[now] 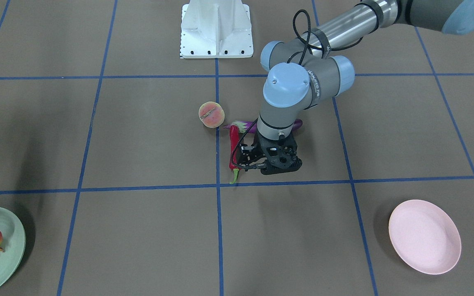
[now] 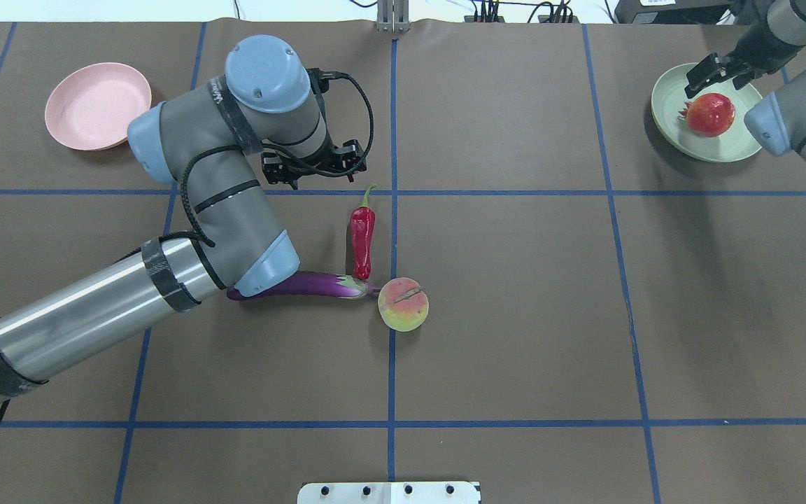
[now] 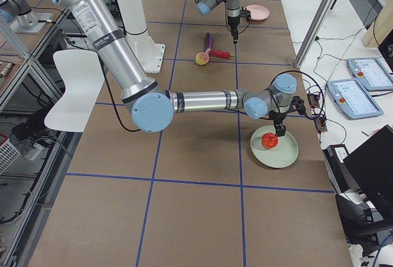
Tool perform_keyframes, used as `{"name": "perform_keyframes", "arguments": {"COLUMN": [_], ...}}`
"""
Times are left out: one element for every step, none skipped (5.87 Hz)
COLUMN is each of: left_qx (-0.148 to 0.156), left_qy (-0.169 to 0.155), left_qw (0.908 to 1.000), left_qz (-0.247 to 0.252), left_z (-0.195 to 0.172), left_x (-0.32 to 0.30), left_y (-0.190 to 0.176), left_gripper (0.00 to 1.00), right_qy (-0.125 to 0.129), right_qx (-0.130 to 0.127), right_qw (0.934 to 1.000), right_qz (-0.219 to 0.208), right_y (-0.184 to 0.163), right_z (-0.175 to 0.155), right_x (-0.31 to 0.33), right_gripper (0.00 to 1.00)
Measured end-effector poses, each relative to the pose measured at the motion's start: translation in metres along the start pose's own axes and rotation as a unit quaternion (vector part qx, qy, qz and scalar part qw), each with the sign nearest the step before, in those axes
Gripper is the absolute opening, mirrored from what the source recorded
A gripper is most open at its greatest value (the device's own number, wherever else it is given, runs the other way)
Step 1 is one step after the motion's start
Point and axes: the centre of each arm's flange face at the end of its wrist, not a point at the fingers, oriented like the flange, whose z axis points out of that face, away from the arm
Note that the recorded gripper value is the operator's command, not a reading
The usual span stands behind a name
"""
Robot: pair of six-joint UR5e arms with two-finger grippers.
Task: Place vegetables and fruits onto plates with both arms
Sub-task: 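Reach the left gripper down to the red chili pepper and grasp it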
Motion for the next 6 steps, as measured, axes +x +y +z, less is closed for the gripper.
{"name": "perform_keyframes", "arguments": {"left_qx": [-0.011,-0.021,-0.029,-0.035,-0.037,-0.038], "left_qy": [0.004,0.004,0.0,-0.005,-0.008,-0.009], "left_qw": [0.9999,0.9996,0.9992,0.9988,0.9986,0.9985], "left_qz": [0.011,0.021,0.028,0.035,0.038,0.039], "left_z": [0.009,0.02,0.029,0.037,0.041,0.042], "left_x": [0.016,0.027,0.033,0.037,0.036,0.036], "left_y": [0.023,0.042,0.05,0.053,0.054,0.054], "left_gripper": [0.89,0.8,0.71,0.7,0.69,0.52], "right_qy": [0.0,0.0,0.0,-0.001,-0.001,-0.001], "right_qx": [0.0,-0.001,-0.002,-0.002,-0.002,-0.002], "right_qw": [1.0,1.0,1.0,1.0,1.0,1.0], "right_qz": [0.0,0.0,0.0,0.0,0.0,0.0], "right_y": [0.001,0.001,0.001,0.001,0.002,0.002], "right_z": [0.001,0.001,0.002,0.002,0.002,0.002], "right_x": [0.0,0.0,0.0,0.0,0.0,0.0], "right_gripper": [1.0,1.0,1.0,1.0,1.0,1.0]}}
